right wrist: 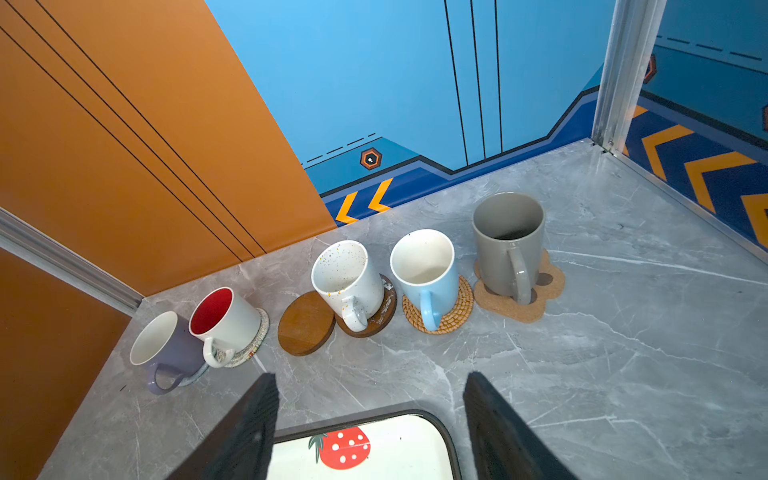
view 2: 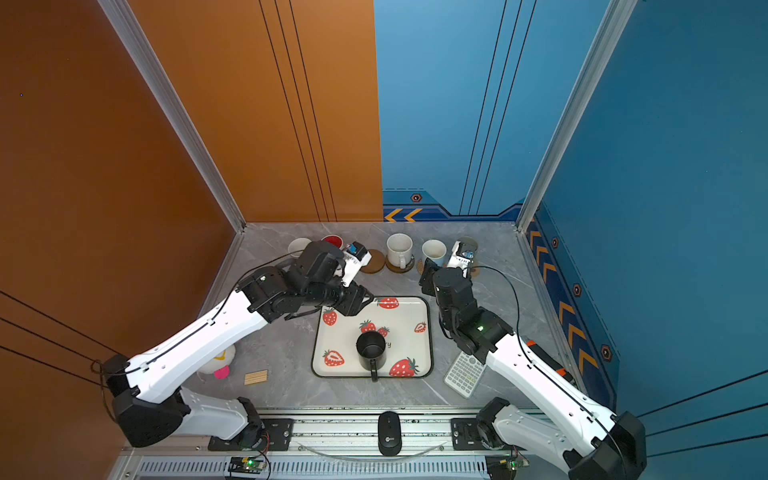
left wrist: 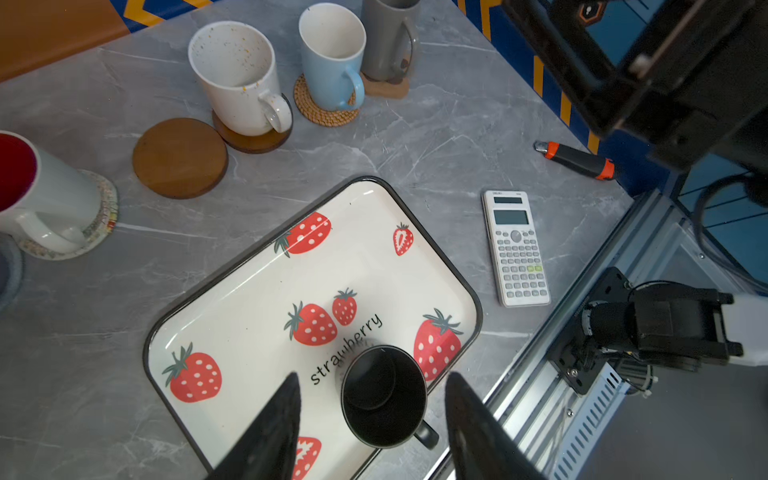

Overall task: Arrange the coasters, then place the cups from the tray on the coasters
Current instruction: 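Move the left gripper over the black mug on the tray while the right gripper withdraws, then lower the left gripper onto the black mug rim and grasp it, then lift the black mug and carry it toward the empty wooden coaster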

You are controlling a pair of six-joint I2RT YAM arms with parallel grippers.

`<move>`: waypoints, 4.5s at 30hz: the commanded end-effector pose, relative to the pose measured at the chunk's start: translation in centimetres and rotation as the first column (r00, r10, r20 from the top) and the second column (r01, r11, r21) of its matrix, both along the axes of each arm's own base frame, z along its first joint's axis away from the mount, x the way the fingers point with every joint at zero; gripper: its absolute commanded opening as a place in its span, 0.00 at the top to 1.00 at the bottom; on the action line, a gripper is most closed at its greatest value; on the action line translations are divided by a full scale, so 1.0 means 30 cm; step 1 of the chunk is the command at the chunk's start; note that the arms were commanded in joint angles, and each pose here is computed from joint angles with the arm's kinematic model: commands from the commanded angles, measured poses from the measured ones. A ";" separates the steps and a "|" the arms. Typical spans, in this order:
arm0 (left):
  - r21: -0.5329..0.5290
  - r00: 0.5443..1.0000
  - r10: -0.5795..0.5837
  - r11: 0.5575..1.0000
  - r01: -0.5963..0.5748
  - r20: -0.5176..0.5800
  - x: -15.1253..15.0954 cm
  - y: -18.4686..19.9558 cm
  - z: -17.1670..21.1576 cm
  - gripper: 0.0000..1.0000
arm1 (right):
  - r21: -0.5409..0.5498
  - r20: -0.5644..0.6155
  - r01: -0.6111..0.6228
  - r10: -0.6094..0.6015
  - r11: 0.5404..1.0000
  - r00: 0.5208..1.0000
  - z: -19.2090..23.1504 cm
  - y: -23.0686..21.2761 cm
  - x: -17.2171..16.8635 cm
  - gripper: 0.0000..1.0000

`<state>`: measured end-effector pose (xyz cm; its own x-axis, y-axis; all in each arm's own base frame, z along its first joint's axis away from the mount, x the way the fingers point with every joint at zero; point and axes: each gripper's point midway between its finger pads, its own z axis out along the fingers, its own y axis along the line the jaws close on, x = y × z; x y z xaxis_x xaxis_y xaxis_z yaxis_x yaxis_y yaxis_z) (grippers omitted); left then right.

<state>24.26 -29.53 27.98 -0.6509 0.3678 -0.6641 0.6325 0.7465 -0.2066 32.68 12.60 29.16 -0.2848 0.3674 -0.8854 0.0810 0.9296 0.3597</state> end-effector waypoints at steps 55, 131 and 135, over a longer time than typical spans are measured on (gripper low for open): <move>0.512 0.949 0.176 0.859 -0.018 -0.261 -0.277 0.015 -0.691 0.55 | 0.021 0.010 0.001 -0.002 1.000 1.000 -0.005 -0.011 -0.036 0.25; 0.168 0.869 0.495 0.854 -0.492 0.028 0.898 0.095 -0.432 1.00 | 0.045 -0.080 0.008 -0.005 0.999 0.997 -0.138 -0.030 0.131 0.24; 0.184 0.870 0.493 0.854 -0.486 0.011 0.908 0.083 -0.475 1.00 | 0.045 -0.088 0.007 -0.003 0.999 0.996 -0.150 -0.026 0.139 0.24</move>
<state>50.23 -26.02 11.49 -0.8366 0.1114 -0.5363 0.1522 0.9878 -0.0322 36.52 11.67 25.11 -0.3549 0.3954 -0.8472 0.1222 0.9180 0.3772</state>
